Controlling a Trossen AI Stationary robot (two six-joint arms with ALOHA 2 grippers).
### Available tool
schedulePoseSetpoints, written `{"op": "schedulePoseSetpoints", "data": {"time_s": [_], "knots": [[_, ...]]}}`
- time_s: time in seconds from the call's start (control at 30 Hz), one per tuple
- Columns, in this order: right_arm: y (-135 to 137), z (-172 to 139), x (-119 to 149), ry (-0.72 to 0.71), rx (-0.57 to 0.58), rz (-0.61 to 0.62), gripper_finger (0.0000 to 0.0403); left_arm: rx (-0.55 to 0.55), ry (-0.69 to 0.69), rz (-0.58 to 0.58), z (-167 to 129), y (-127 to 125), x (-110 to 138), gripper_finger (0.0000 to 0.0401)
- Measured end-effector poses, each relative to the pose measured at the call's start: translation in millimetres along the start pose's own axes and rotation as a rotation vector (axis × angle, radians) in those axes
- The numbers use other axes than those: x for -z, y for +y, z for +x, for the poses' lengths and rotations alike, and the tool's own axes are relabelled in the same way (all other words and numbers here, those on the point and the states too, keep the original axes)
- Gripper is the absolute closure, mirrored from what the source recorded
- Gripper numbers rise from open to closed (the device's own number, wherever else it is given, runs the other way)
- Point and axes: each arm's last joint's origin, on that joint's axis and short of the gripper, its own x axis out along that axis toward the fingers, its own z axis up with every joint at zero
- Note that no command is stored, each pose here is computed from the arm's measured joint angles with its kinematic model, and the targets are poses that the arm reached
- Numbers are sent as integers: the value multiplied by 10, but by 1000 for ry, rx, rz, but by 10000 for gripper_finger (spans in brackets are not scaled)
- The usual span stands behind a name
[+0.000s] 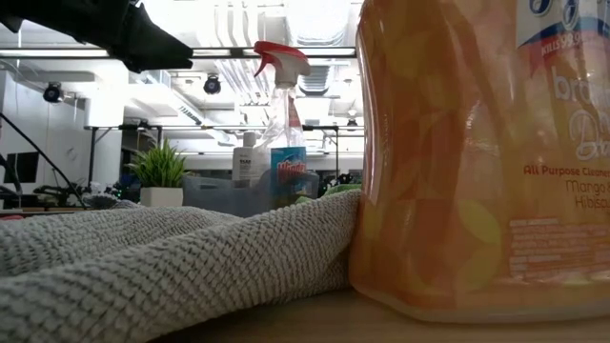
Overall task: Pick & Place Kitchen Items
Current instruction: Put the orange spray bottle into the black bin
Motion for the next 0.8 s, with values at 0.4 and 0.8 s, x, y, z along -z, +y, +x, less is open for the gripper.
{"op": "schedulePoseSetpoints", "data": {"time_s": [0.4, 0.8], "knots": [[5, -42, 52, 31, 9, -52, 301, -2, 0, 1, 0, 1, 0, 123], [16, -367, 134, -59, 62, -99, 301, -2, -1, 4, 0, 0, -1, 123]]}}
